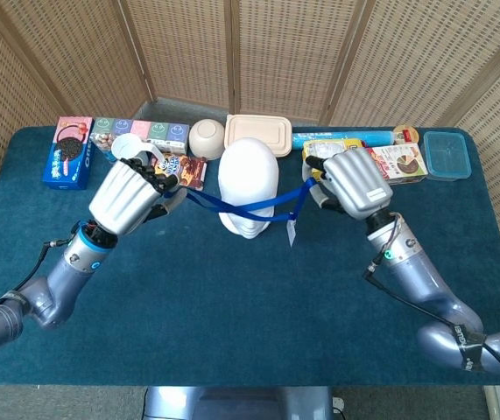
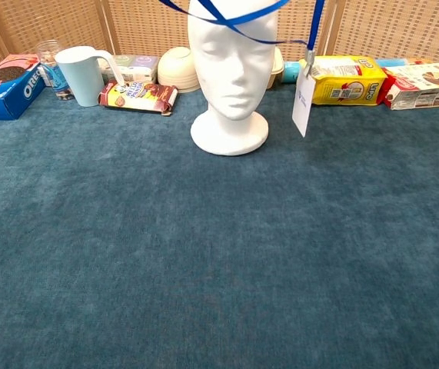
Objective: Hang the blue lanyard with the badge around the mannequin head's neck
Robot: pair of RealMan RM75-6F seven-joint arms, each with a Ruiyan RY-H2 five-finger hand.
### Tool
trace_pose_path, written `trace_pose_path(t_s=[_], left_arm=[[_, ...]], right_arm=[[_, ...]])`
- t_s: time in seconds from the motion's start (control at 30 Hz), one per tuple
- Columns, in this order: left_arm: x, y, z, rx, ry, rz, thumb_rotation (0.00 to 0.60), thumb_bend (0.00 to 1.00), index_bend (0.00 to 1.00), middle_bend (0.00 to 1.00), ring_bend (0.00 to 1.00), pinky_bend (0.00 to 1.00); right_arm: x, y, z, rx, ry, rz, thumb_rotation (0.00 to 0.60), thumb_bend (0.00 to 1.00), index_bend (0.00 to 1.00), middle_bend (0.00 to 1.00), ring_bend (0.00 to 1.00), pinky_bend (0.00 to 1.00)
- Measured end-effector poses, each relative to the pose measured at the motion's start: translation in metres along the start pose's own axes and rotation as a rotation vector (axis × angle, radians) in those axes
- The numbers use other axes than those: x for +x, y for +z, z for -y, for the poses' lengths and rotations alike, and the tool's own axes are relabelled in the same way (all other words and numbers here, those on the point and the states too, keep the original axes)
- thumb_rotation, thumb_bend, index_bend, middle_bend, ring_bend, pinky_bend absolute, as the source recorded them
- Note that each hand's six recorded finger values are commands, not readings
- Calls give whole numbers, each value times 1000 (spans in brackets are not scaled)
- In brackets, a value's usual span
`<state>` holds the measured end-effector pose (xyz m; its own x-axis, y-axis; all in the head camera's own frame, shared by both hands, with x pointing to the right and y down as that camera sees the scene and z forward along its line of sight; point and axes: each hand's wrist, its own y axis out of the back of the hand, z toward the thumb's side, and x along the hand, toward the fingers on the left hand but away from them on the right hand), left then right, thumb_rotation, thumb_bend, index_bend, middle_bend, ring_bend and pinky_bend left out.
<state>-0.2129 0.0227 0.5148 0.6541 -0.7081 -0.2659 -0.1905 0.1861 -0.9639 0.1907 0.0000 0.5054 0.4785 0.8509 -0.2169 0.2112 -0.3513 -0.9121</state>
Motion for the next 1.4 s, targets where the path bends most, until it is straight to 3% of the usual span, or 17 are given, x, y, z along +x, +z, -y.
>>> trace_pose_path(t_s=[0.23, 0.67, 1.4], left_arm=[[-7, 3, -10, -12, 20, 10, 518, 357, 667, 1000, 1000, 1000], [-27, -20, -28, 20, 46, -34, 518, 358, 667, 1000, 1000, 1000], [-26, -55, -20, 78, 37, -116, 518, 358, 667, 1000, 1000, 1000]], right_arm=[[8, 17, 3, -58, 26, -39, 600, 584, 758, 1000, 1000, 1000], [8, 42, -3, -114, 37, -94, 600, 583, 759, 1000, 1000, 1000], [-9, 54, -3, -152, 30, -106, 600, 584, 762, 1000, 1000, 1000]])
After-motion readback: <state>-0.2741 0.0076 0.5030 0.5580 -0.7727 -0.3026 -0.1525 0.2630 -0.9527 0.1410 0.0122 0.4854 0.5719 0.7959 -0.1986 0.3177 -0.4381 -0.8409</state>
